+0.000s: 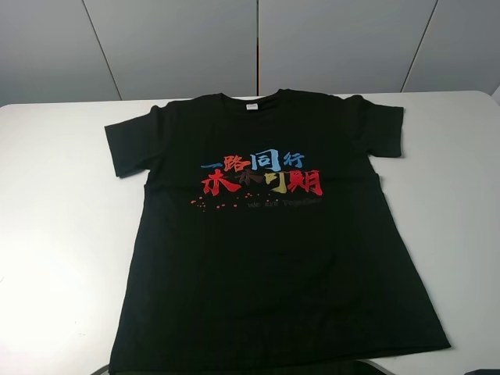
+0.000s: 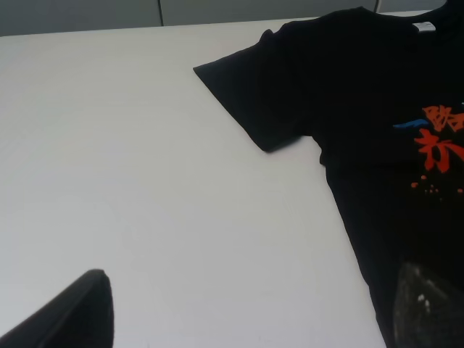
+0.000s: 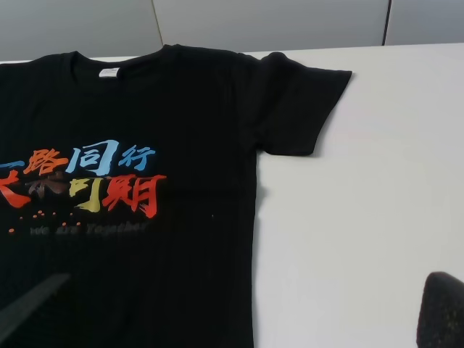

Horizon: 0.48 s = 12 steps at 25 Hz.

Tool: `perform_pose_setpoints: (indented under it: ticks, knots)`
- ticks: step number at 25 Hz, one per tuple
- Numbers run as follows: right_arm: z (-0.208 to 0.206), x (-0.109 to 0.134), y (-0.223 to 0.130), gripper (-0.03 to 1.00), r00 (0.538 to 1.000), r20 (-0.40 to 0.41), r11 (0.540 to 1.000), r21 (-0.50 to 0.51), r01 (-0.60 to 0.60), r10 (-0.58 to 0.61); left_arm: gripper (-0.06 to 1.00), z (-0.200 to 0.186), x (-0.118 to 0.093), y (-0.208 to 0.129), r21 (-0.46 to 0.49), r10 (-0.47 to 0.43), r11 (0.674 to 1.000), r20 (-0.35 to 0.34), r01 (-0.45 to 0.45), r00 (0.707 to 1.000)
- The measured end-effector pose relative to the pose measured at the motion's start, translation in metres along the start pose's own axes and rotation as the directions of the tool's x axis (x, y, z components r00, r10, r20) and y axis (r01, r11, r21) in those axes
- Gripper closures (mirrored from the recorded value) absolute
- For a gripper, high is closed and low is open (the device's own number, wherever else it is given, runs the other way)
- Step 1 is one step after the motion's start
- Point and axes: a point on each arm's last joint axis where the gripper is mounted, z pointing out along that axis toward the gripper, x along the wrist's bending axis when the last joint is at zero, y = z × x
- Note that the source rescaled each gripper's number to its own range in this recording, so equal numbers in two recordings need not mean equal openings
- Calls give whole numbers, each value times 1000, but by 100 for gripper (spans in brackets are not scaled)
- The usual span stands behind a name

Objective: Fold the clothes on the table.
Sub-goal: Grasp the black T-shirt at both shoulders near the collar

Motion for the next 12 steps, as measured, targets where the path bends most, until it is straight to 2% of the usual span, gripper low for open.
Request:
perform_pose_setpoints:
  ticks: [12]
  knots:
    - [0,0,0,-3,1000,0,1000,0,0,0,-6,0,0,0,0,0,1000,0,0,1000]
